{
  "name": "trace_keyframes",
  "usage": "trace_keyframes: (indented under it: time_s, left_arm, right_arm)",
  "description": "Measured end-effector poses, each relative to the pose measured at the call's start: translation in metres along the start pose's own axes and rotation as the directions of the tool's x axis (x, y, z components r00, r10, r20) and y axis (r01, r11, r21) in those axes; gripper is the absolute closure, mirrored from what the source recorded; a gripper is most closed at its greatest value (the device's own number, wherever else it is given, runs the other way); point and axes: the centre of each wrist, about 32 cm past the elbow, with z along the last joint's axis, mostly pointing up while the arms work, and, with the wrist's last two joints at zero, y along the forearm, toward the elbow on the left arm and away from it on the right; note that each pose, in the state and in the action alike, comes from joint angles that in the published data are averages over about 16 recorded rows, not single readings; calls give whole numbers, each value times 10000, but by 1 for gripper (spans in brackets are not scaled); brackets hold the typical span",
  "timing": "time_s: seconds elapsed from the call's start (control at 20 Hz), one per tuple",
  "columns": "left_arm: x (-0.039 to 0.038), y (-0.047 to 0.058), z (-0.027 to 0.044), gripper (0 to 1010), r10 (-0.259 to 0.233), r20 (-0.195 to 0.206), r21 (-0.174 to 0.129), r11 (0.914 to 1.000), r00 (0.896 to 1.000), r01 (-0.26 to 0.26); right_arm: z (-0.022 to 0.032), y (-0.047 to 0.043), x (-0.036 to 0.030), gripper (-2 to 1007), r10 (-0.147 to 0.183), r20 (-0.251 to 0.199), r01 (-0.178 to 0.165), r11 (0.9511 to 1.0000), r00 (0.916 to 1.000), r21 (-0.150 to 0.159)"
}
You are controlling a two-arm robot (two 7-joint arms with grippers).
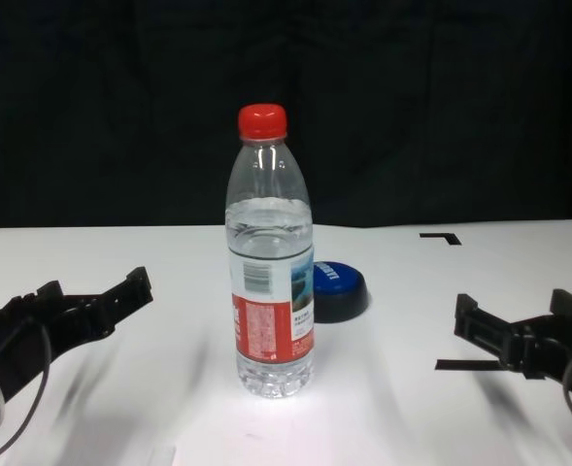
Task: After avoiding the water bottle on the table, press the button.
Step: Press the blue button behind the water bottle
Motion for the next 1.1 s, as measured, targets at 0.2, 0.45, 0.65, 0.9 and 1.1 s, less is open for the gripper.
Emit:
trace_keyframes:
  time_s: [0.2, 0.45, 0.65, 0.9, 1.1]
  left_arm:
    - [0, 0, 0, 7, 0, 0, 0, 10000, 10000, 0]
    - [0, 0, 0, 7, 0, 0, 0, 10000, 10000, 0]
    - [0, 0, 0, 7, 0, 0, 0, 10000, 10000, 0]
    - [0, 0, 0, 7, 0, 0, 0, 10000, 10000, 0]
    - [0, 0, 0, 7, 0, 0, 0, 10000, 10000, 0]
  right_arm:
    - [0, 0, 0, 2, 0, 0, 0, 10000, 10000, 0]
    - [0, 0, 0, 2, 0, 0, 0, 10000, 10000, 0]
    - [0, 0, 0, 2, 0, 0, 0, 10000, 10000, 0]
    - [0, 0, 0, 2, 0, 0, 0, 10000, 10000, 0]
    - [0, 0, 0, 3, 0, 0, 0, 10000, 10000, 0]
